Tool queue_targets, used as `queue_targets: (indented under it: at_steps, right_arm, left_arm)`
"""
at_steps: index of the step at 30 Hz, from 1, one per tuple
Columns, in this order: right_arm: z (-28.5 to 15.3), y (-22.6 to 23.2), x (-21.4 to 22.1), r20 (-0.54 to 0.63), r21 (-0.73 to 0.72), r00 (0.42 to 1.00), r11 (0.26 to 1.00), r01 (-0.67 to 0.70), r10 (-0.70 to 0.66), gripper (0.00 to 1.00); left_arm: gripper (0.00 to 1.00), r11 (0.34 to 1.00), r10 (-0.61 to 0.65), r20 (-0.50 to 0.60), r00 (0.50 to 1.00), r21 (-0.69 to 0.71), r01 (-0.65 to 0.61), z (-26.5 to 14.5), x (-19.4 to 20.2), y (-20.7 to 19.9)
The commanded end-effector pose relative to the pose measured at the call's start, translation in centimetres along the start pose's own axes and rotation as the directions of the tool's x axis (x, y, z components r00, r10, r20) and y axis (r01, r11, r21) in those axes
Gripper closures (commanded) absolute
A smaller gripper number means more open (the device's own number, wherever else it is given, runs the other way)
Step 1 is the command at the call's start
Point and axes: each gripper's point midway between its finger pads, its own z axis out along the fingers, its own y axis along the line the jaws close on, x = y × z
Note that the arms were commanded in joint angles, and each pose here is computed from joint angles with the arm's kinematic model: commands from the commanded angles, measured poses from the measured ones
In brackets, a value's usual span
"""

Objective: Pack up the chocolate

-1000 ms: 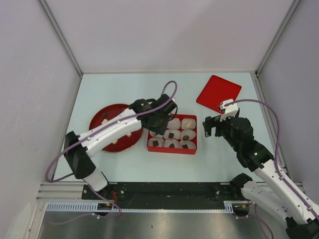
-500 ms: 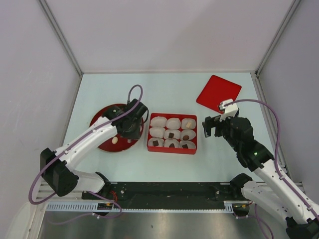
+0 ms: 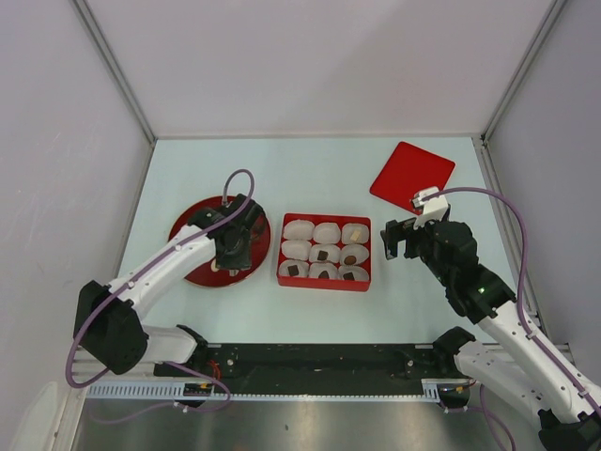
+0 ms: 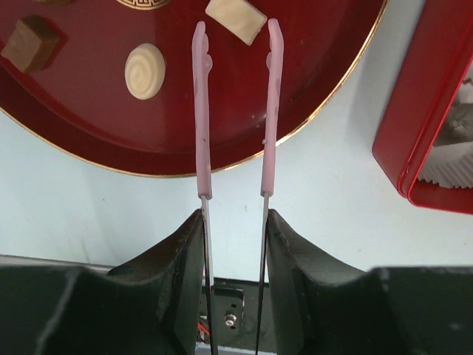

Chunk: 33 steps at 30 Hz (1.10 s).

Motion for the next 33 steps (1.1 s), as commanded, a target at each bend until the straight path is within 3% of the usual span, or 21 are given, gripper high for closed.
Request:
queue_targets:
  at_steps: [1, 15, 28, 33]
  right_arm:
    - [-0.1, 0.1, -1.1, 0.045, -0.001, 0.999, 1.0, -0.006, 0.006, 0.0]
    - [-0.2, -0.1, -1.1, 0.045, 0.008, 0.999, 1.0, -0.005, 0.005, 0.0]
    - [-0.2, 0.0, -1.0, 0.044, 0.005, 0.999, 1.0, -0.005, 0.005, 0.0]
    - [-0.3, 0.0, -1.1, 0.048, 0.005, 0.999, 1.0, -0.008, 0.008, 0.0]
  left_arm:
    - [0.6, 0.997, -0.069, 0.067, 0.995, 0.036, 0.067, 0.5, -1.5, -0.4]
    - [0.59, 0.993, -0.118, 0.053, 0.992, 0.036, 0.116, 2.8, -1.3, -0.3]
    - [0.7, 0.991, -0.132, 0.034, 0.991, -0.005, 0.133, 3.0, -0.2, 1.6]
    - [0.68, 0.987, -0.159, 0.034, 0.987, -0.017, 0.159, 3.0, 0.0, 2.9]
